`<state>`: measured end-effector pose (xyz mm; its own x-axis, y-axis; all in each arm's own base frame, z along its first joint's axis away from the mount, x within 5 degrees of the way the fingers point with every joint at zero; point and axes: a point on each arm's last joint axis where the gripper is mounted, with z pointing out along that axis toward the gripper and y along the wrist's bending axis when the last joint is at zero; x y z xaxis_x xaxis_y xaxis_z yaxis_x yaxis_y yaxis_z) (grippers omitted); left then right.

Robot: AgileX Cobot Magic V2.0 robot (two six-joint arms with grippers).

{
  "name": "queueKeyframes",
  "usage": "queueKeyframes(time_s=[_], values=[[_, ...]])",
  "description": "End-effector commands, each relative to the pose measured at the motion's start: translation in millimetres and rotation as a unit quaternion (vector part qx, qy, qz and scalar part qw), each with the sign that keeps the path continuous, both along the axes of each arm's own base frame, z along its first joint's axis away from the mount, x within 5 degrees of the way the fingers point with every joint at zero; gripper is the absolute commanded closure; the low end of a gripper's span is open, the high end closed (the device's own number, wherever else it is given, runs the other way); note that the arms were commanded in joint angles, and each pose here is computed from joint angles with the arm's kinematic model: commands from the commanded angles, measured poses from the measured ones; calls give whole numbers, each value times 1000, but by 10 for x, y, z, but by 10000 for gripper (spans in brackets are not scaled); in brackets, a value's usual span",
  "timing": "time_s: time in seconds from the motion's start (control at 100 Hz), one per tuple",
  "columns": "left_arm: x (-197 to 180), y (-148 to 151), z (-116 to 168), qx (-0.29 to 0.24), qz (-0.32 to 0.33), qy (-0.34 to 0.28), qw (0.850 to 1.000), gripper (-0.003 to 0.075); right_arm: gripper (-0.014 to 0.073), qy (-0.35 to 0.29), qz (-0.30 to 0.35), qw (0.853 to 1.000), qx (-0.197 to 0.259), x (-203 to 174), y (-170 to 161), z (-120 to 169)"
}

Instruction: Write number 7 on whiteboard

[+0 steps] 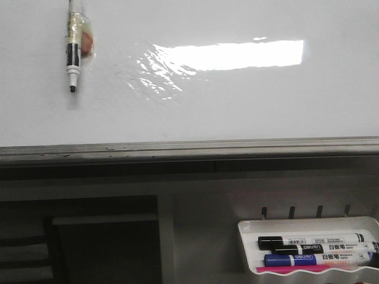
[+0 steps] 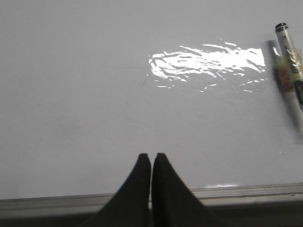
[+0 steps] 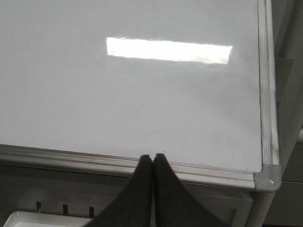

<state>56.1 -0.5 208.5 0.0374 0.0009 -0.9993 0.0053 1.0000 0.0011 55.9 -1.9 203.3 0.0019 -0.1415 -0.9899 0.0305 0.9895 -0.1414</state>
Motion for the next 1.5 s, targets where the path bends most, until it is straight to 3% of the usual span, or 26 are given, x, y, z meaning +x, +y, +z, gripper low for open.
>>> queueKeyframes(time_s=[0.0, 0.12, 0.27, 0.46, 0.66, 0.76, 0.95, 1.19, 1.34, 1.49], values=[[-12, 6, -38, -9, 3, -33, 999, 741, 648, -31, 3, 1000, -5, -3, 6, -28], [-12, 6, -38, -9, 3, -33, 999, 741, 648, -31, 3, 1000, 0, -3, 6, -28], [-12, 7, -38, -28, 2, -33, 999, 741, 648, -32, 5, 999, 43, -3, 7, -28], [-12, 11, -39, -162, -5, -32, 986, 741, 648, -48, 10, 986, 161, -5, 3, -4], [-13, 19, -32, -321, -13, -34, 946, 741, 648, -67, 10, 951, 300, -8, -17, 21], [-23, 17, 24, -358, -20, -40, 933, 741, 648, -65, 14, 944, 323, -12, -11, 43], [-79, -62, 340, -329, -60, -32, 942, 741, 648, -24, 52, 947, 315, -58, 80, 286], [1, -144, 891, -164, -76, 67, 981, 741, 648, 116, 65, 959, 250, 85, 164, 680], [135, -177, 1154, -99, -91, 120, 984, 741, 648, 177, 63, 957, 222, 258, 175, 926], [208, -240, 1297, -83, -131, 125, 980, 740, 648, 196, 76, 953, 218, 383, 202, 1077]])
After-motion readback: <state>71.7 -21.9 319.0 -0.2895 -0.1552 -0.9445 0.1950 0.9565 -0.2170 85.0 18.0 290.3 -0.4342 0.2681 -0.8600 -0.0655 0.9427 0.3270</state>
